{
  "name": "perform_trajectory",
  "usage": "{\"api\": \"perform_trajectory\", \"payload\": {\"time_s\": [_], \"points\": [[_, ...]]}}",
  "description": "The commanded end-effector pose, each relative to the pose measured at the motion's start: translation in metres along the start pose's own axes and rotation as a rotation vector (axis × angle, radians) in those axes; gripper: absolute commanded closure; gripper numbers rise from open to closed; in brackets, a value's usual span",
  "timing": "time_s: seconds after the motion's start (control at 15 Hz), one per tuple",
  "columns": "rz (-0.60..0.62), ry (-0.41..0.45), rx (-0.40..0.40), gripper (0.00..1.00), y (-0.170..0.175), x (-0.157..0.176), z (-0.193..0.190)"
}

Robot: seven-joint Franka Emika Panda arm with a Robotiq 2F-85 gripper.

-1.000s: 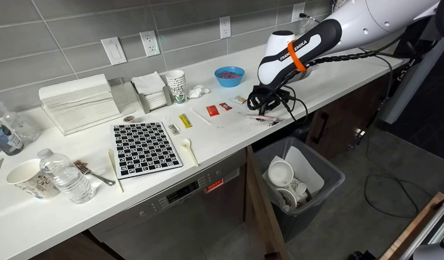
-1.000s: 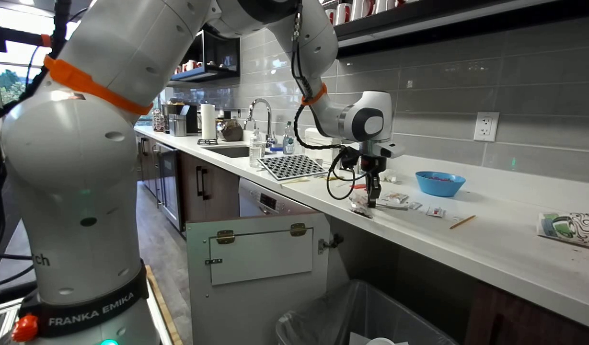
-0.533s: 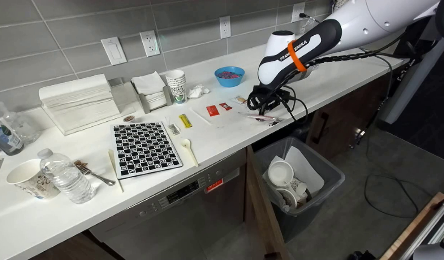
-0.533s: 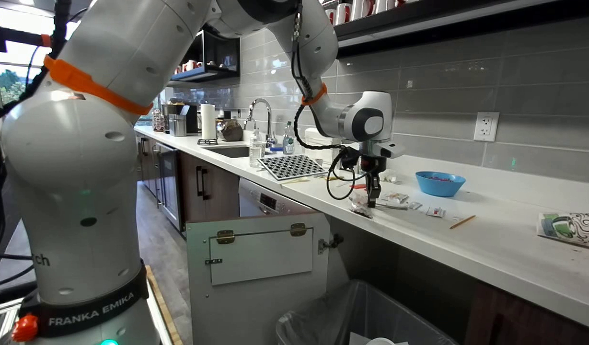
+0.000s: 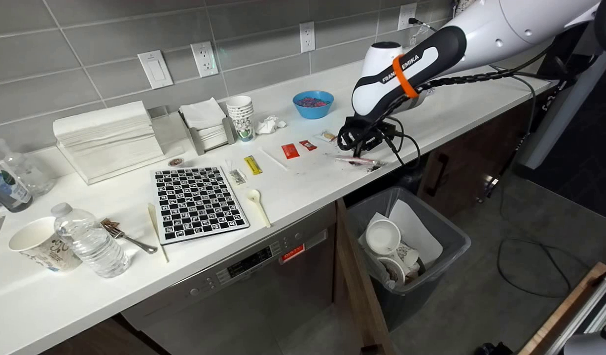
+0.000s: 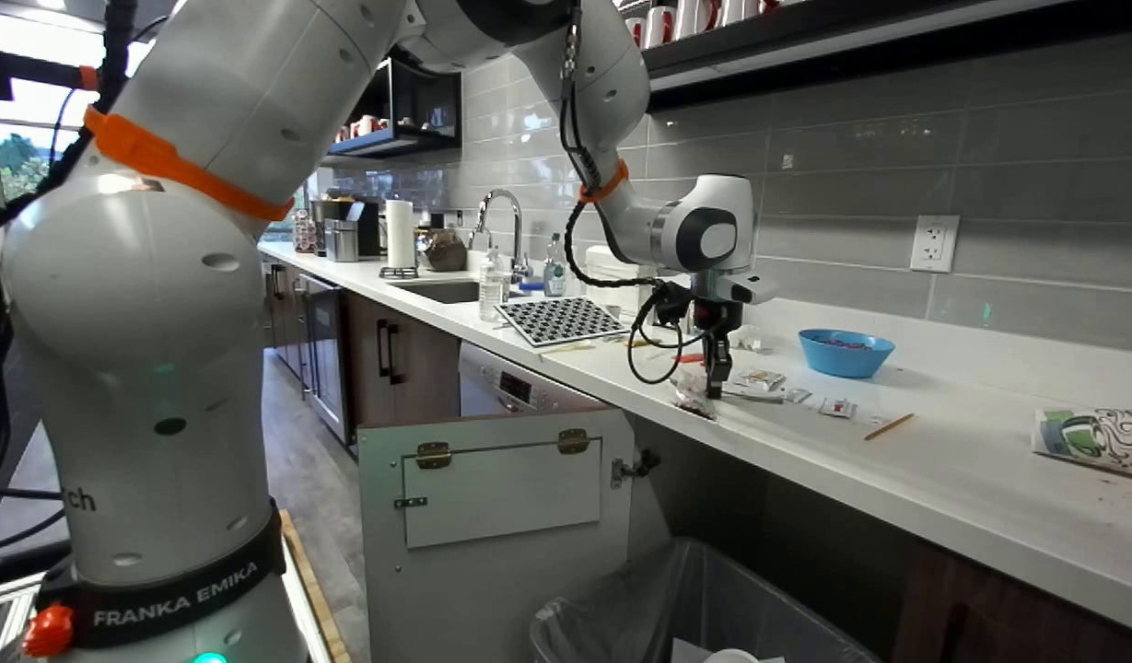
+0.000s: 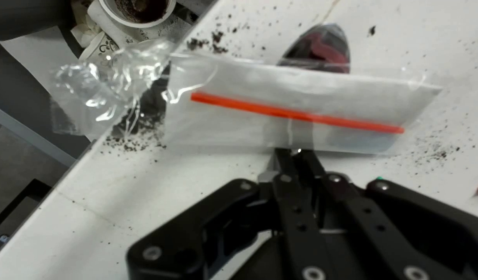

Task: Pick up the spoon and then throw the object on it in the bin

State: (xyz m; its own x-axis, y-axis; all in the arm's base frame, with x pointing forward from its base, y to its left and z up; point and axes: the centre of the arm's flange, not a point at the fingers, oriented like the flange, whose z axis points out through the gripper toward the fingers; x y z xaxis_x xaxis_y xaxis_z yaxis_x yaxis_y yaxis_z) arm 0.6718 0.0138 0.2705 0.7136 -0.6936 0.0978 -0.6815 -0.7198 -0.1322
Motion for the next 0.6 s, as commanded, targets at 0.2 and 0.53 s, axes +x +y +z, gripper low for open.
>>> {"api": "perform_trajectory", "payload": {"time_s": [0.2,0.53], "points": [[-0.003,0.002,0.004,0.98,0.001,-0.009,-0.014],[-0.011,-0.001,-0.001,0.98,0.001,-0.016,-0.023]]}}
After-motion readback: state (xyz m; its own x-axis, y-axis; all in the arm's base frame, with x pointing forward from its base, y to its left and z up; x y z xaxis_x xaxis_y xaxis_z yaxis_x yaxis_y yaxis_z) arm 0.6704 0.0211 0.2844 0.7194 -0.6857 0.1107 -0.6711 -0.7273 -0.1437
